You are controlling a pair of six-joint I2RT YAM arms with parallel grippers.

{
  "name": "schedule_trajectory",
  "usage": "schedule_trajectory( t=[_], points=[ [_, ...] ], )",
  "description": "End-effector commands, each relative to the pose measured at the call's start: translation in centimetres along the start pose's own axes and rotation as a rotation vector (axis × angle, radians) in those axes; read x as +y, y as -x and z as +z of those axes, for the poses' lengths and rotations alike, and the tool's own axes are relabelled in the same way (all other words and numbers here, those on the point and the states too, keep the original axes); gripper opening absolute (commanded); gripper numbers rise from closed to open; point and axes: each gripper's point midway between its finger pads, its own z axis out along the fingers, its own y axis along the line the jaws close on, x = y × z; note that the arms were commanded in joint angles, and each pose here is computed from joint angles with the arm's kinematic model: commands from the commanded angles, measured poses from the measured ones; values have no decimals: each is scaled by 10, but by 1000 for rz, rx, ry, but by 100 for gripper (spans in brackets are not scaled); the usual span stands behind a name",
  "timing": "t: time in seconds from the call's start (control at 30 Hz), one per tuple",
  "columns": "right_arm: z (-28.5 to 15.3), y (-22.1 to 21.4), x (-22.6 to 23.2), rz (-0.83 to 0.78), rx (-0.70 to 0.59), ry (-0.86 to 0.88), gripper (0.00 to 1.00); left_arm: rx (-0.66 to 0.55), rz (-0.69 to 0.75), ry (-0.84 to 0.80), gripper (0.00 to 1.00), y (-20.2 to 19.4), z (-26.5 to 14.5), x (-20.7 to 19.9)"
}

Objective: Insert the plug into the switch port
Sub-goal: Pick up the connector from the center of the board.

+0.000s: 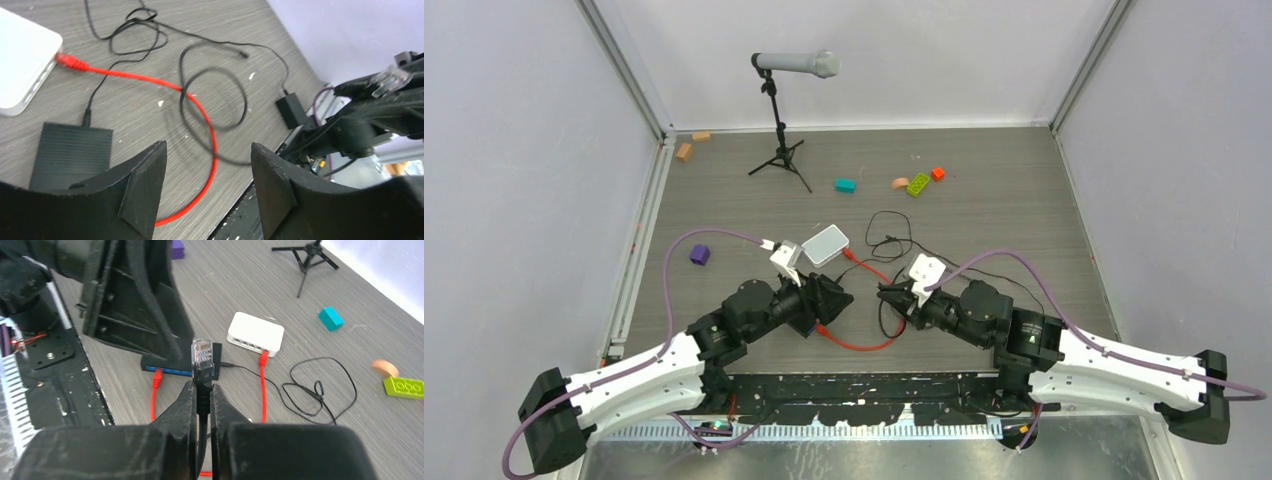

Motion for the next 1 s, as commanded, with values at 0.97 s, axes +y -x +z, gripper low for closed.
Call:
schedule_trajectory(
  t=[0.97],
  points=[
    [-3, 26, 22, -20, 25, 50, 0, -208, 285, -501, 62, 65, -42, -104]
  ],
)
